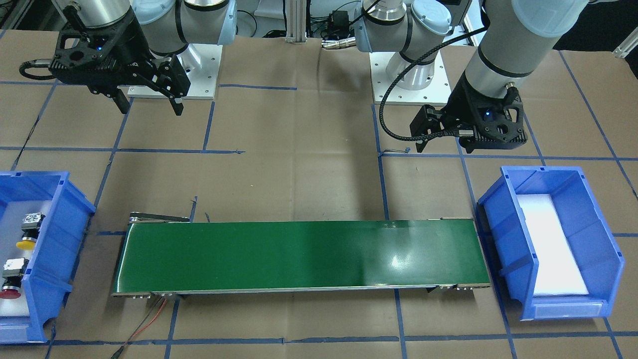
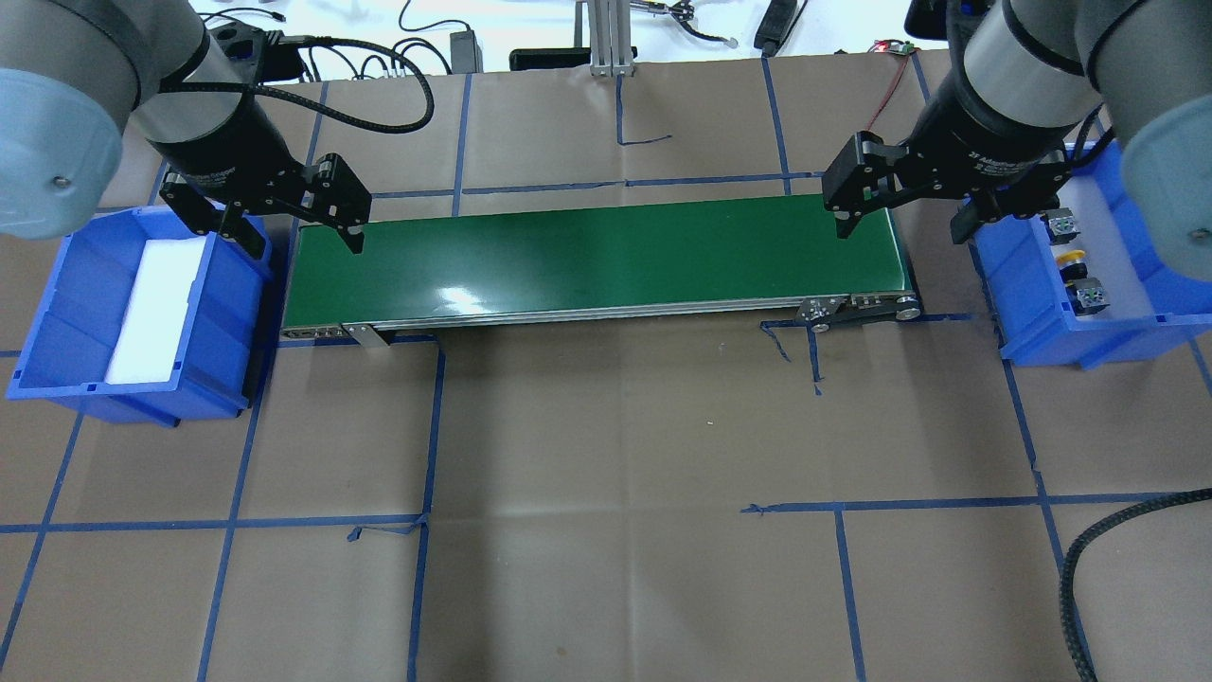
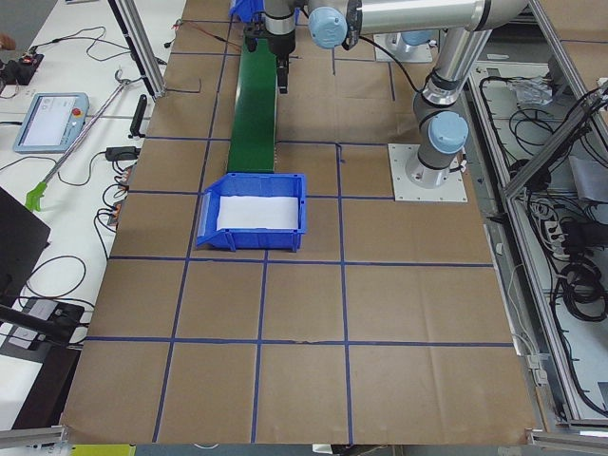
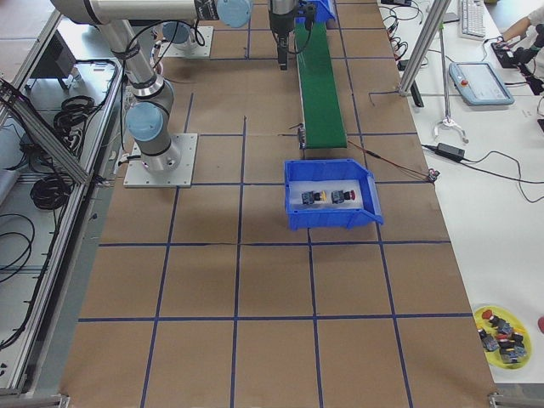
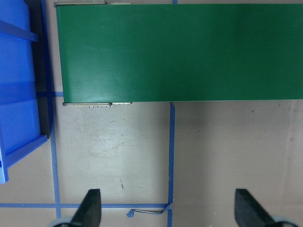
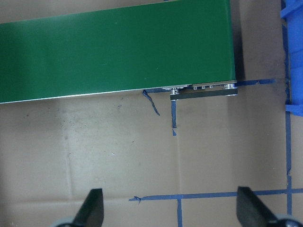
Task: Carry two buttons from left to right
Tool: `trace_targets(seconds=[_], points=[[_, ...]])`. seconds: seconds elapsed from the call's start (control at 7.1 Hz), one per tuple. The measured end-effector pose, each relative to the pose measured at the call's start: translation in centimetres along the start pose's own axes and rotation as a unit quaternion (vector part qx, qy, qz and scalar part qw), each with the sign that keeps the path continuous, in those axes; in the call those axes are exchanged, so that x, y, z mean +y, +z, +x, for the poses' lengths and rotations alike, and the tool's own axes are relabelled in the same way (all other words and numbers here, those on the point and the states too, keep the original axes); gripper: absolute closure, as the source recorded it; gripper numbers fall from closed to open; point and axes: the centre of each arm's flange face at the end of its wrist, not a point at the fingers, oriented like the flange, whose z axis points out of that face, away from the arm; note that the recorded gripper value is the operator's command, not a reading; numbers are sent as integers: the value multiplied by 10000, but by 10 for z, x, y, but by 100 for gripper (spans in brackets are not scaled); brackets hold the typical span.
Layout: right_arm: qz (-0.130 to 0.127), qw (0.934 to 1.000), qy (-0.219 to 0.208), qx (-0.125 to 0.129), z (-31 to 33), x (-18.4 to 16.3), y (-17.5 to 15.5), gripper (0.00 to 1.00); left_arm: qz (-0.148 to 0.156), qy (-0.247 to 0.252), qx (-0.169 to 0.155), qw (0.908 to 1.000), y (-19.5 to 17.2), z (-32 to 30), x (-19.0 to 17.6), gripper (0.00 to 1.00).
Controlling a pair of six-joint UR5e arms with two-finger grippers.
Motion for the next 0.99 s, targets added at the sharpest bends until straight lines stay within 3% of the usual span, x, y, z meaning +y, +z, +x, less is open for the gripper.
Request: trace_targets(seconds=[0.99], points=[[-115,9999,-24,24,1,-4,11,0,46,1,-15,10000,-5,0,4,0]])
